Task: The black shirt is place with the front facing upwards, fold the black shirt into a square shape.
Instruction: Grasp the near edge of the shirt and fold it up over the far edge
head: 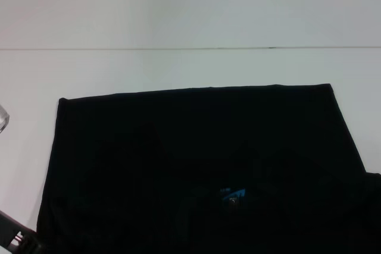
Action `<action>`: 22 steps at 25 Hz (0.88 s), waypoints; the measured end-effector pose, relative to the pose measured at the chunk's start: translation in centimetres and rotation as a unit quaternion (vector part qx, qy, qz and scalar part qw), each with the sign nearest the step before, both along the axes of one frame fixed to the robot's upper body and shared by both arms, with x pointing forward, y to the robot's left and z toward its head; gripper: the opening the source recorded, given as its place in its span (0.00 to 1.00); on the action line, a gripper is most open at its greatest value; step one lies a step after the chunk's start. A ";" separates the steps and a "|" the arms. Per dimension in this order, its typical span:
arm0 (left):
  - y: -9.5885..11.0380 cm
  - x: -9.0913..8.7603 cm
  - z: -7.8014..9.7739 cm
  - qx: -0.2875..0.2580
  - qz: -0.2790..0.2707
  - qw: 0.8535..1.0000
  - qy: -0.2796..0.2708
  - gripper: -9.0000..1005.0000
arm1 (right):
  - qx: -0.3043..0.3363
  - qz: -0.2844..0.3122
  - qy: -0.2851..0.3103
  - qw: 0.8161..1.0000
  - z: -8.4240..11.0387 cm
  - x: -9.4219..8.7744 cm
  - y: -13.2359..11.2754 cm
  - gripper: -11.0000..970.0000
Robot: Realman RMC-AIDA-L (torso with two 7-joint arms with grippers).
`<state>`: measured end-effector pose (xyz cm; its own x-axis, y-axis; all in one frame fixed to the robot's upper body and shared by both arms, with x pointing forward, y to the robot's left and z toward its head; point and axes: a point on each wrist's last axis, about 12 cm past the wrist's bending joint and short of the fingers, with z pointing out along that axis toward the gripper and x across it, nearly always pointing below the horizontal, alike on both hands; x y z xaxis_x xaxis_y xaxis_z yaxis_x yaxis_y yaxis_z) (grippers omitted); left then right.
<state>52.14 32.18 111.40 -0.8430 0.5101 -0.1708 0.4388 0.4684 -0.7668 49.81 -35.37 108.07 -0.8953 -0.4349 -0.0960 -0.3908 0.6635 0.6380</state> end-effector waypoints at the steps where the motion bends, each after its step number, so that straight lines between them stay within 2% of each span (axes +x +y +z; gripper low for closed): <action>1: 0.1 0.0 0.0 -0.007 0.004 1.000 -0.005 0.07 | 0.004 -0.001 -0.001 1.000 -0.1 0.0 0.0 0.07; 5: 0.5 0.3 0.4 -0.029 0.033 0.999 -0.025 0.07 | 0.043 -0.027 -0.024 0.998 -0.1 0.2 0.1 0.07; 8: 1.2 1.2 0.8 -0.053 0.089 0.993 -0.059 0.07 | 0.087 -0.066 -0.049 0.993 0.6 0.8 -0.4 0.07; 10: 2.0 1.9 1.1 -0.067 0.142 0.984 -0.087 0.07 | 0.122 -0.104 -0.070 0.985 1.2 1.3 -0.9 0.07; 12: 2.8 2.6 1.2 -0.079 0.200 0.971 -0.109 0.07 | 0.153 -0.154 -0.094 0.972 1.8 1.9 -1.6 0.07; 15: 4.2 3.6 0.8 -0.102 0.309 0.936 -0.135 0.07 | 0.180 -0.239 -0.134 0.945 2.2 2.8 -2.7 0.07; 19: 4.4 4.6 -0.1 -0.113 0.389 0.900 -0.159 0.07 | 0.212 -0.338 -0.178 0.900 1.7 4.2 -3.1 0.07; 20: 4.2 4.9 -0.6 -0.114 0.407 0.891 -0.164 0.07 | 0.218 -0.370 -0.191 0.883 1.2 4.8 -2.8 0.07; 22: 3.6 5.4 -1.4 -0.112 0.436 0.876 -0.174 0.07 | 0.215 -0.396 -0.206 0.869 0.6 5.6 -2.3 0.07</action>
<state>57.54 35.74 110.00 -0.7728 -0.3813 -0.5073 0.2136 0.5965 -0.7737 55.45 -37.63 108.67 -0.7490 0.4571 -0.4796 -0.1741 0.5626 0.8082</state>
